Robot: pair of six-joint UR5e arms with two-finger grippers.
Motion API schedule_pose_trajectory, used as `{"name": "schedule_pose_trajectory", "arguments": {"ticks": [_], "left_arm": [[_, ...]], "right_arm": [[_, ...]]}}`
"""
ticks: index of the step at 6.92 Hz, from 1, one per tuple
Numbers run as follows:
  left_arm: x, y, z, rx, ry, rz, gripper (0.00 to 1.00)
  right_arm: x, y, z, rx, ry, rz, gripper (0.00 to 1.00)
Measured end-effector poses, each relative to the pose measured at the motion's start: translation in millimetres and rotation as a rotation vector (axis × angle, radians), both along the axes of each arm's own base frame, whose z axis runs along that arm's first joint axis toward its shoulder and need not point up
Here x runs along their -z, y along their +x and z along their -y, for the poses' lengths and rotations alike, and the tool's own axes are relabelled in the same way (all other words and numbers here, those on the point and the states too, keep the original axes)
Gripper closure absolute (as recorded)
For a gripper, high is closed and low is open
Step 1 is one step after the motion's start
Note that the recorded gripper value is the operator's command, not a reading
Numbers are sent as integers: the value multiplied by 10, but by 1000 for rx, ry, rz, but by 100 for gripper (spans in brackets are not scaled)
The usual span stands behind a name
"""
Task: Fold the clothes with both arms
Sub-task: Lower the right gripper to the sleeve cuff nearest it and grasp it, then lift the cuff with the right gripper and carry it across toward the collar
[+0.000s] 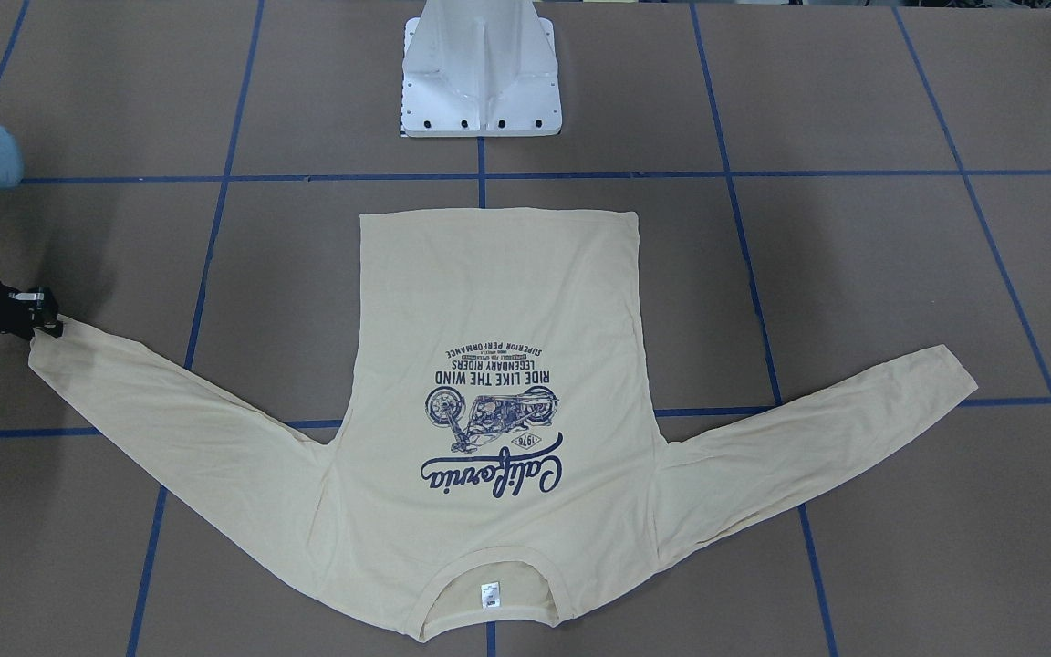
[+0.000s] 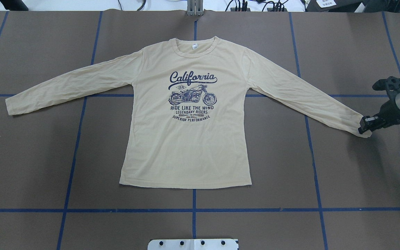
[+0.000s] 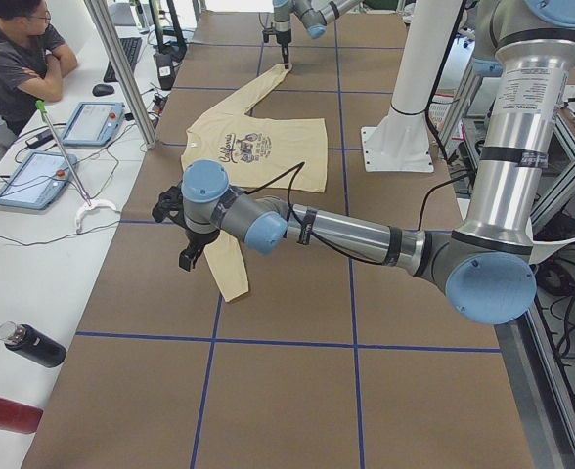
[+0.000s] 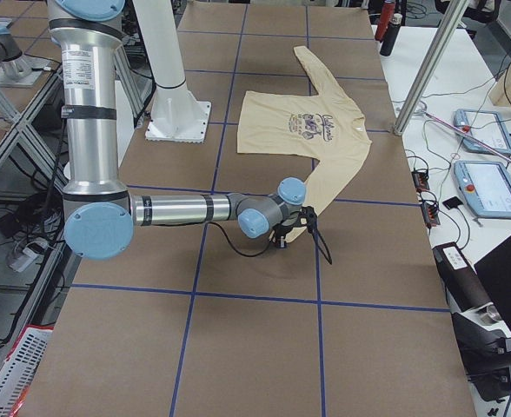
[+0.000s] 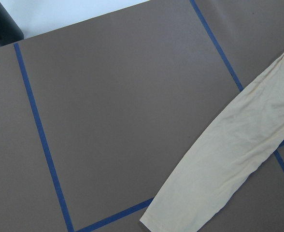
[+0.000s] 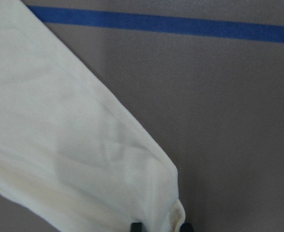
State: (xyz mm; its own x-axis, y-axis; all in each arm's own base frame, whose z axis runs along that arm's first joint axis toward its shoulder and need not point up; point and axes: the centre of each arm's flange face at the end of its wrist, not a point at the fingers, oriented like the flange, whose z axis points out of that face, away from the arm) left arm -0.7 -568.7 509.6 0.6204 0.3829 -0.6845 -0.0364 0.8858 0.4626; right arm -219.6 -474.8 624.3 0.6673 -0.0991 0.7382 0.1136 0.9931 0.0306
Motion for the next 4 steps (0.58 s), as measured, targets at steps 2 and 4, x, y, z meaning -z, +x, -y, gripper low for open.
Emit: {"name": "schedule_pose_trajectory", "arguments": {"ticks": [2,4], "left_arm": [[-9,-2,1,1,-2,1,1],[-9,-1,1,1,-3,0,1]], "right_arm": [[65,10,-2,0,5,13,100],[386,51,-9,2,43,63,100]]}}
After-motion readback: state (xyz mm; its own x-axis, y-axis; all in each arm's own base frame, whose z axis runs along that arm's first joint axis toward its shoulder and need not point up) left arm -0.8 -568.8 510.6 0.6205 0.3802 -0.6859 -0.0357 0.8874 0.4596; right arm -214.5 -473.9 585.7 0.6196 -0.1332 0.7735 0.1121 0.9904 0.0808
